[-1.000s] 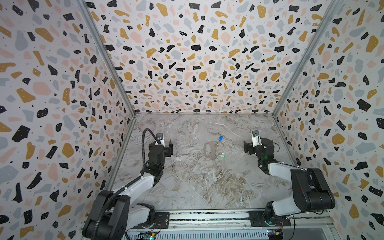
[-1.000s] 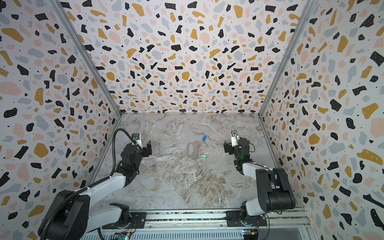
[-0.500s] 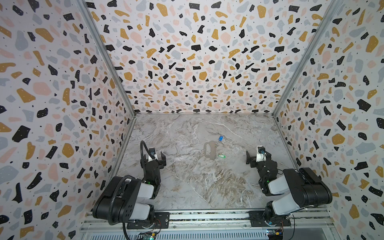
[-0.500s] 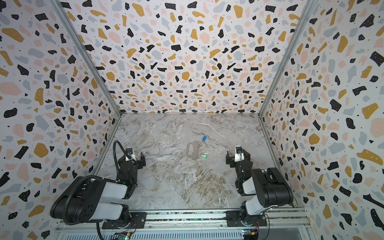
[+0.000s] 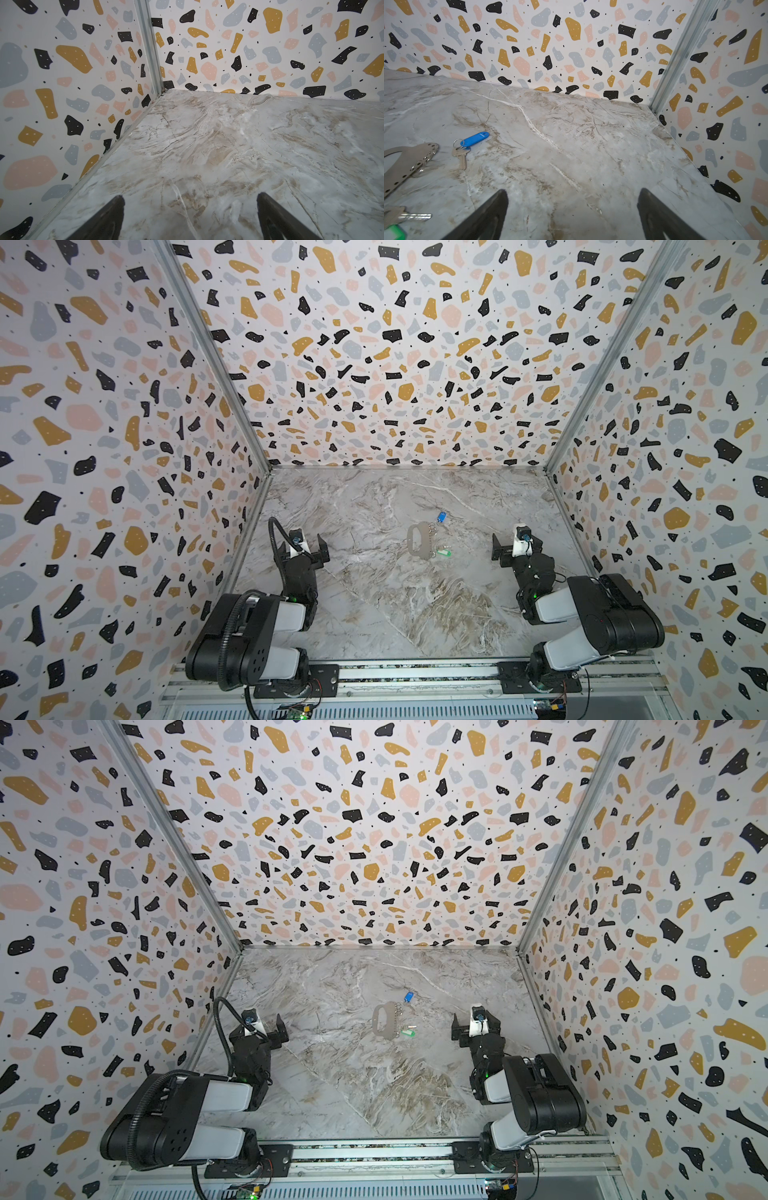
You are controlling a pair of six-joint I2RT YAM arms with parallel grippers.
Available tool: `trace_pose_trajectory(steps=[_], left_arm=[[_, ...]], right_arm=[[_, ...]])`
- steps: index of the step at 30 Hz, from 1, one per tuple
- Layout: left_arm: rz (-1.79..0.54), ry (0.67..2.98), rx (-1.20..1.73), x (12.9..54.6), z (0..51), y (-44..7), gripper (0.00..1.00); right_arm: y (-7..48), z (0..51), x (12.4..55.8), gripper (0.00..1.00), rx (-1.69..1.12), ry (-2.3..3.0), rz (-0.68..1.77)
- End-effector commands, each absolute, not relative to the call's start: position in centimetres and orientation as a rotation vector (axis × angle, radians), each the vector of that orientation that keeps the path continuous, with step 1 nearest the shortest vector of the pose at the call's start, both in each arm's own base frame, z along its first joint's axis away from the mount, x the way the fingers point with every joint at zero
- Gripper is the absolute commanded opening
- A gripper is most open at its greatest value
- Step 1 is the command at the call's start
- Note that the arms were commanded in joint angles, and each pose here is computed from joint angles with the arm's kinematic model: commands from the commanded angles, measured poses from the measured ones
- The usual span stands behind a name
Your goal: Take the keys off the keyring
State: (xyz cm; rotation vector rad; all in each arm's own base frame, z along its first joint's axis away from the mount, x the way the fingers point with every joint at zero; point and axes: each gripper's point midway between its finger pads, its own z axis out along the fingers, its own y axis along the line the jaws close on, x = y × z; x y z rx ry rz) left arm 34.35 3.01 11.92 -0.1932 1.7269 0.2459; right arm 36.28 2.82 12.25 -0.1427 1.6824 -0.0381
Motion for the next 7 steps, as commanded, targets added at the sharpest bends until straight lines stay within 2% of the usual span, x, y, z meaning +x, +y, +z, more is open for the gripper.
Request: trace_pose_trajectory(steps=[1,7], left_arm=[[0.226,1.674,-0.198,34.91,13.51,2.86,0.99],[0.225,1.674,-0.198,34.91,13.49,2.85,1.0]], right_arm=[[2.89,12.21,37.1,0.99,-0.141,1.698,-0.02],[2.73,12.51,36.59,0.99,-0.133,1.682,-0.016]])
